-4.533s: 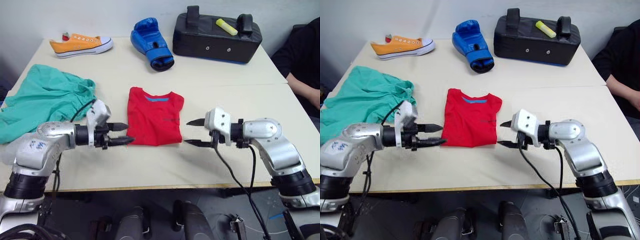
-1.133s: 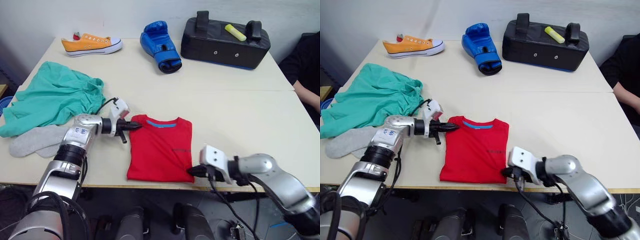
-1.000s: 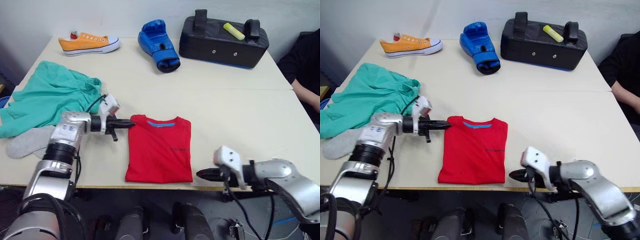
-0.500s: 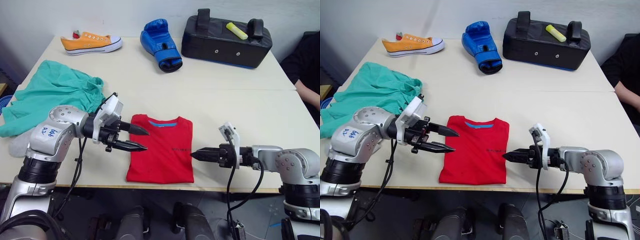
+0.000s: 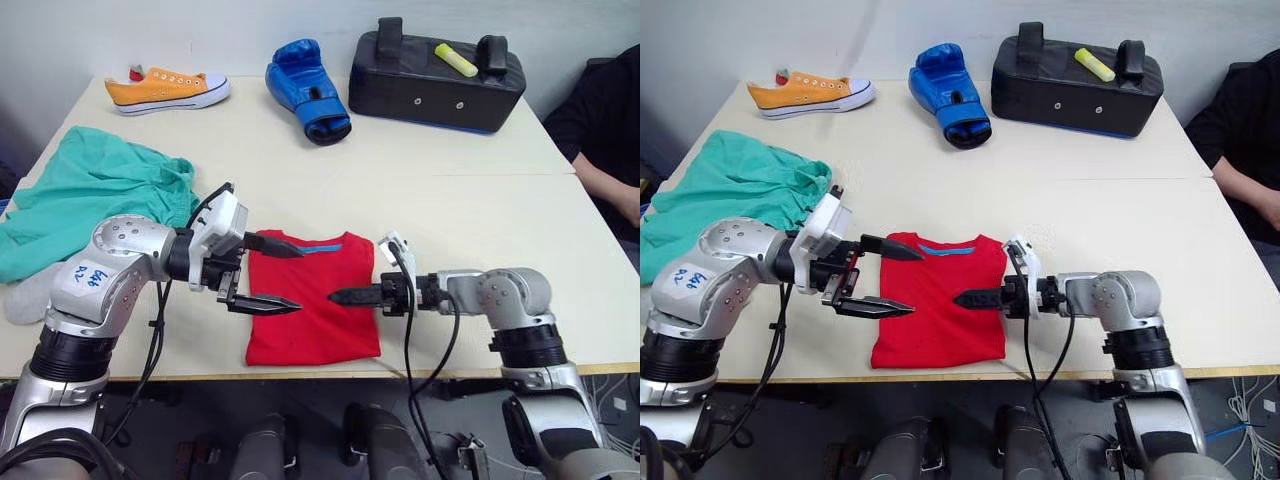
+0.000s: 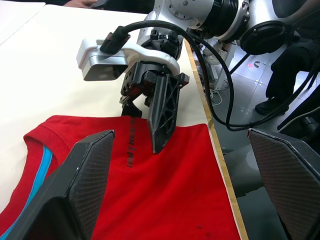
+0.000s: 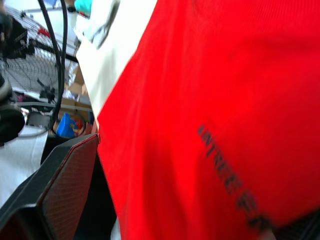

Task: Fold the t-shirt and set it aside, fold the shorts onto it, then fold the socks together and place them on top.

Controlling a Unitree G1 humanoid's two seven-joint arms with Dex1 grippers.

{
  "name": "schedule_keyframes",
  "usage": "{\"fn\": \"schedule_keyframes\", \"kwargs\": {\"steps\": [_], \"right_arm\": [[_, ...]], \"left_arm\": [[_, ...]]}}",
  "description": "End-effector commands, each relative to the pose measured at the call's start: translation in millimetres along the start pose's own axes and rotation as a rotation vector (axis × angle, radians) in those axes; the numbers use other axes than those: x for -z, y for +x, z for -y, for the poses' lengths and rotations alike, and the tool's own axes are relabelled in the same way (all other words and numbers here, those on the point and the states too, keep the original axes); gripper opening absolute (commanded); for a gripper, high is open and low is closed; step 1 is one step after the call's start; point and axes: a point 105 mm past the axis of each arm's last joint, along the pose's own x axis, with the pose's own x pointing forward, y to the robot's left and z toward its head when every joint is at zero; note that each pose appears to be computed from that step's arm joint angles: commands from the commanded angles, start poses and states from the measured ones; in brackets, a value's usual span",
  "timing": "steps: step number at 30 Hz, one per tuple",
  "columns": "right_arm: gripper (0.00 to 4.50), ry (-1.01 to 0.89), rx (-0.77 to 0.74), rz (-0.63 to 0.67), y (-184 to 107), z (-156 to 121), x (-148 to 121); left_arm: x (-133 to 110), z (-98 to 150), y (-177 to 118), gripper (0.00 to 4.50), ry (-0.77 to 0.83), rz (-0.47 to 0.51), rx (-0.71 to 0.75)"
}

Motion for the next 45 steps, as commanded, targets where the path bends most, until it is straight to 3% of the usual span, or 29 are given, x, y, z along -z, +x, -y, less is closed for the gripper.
{"fn": "schedule_keyframes", "kwargs": {"steps": [1, 10, 11, 16, 25, 31, 35, 37, 41, 44, 45], "right_arm": [[3.51, 0.034, 0.102, 0.007, -1.9, 20.2, 4.2], [0.19, -0.041, 0.203, 0.029, -33.0, 21.9, -8.1], [0.04, -0.056, 0.24, 0.045, -44.1, 24.2, -12.5], [0.04, -0.141, 0.447, 0.087, -116.8, 32.9, -22.7], [0.04, -0.211, 0.95, 0.101, -283.8, 72.0, -13.3], [0.04, -0.234, 1.053, 0.162, -325.3, 86.3, -15.3], [1.11, -0.245, 1.115, 0.174, -337.4, 94.2, -11.2], [1.86, -0.266, 1.172, 0.209, -347.5, 94.5, -13.3], [3.19, -0.332, 1.278, 0.305, -375.1, 75.4, -17.1], [4.29, -0.325, 1.298, 0.539, -398.6, 47.6, -29.4], [4.48, -0.357, 1.321, 0.604, -408.3, 36.9, -34.2]], "left_arm": [[-14.2, 2.4, -3.5, 4.5, 0.062, 0.016, -0.013], [-17.4, -0.3, 1.7, 4.5, 0.08, 0.023, -0.004], [-17.1, -0.8, 3.0, 4.5, 0.08, 0.026, 0.002], [-12.9, -3.6, 9.7, 4.5, 0.083, 0.035, 0.026], [-4.8, -10.0, 17.1, 4.5, 0.096, 0.061, 0.043], [-6.8, -6.4, 20.3, 4.5, 0.087, 0.097, 0.065], [-13.2, -6.7, 21.7, 4.5, 0.091, 0.118, 0.07], [-13.8, -6.4, 22.4, 4.5, 0.093, 0.118, 0.071], [-13.5, -4.8, 20.5, 4.5, 0.089, 0.119, 0.064], [-12.8, -5.1, 18.3, 4.5, 0.083, 0.12, 0.049], [-12.1, -5.9, 17.4, 4.5, 0.083, 0.117, 0.041]]}}
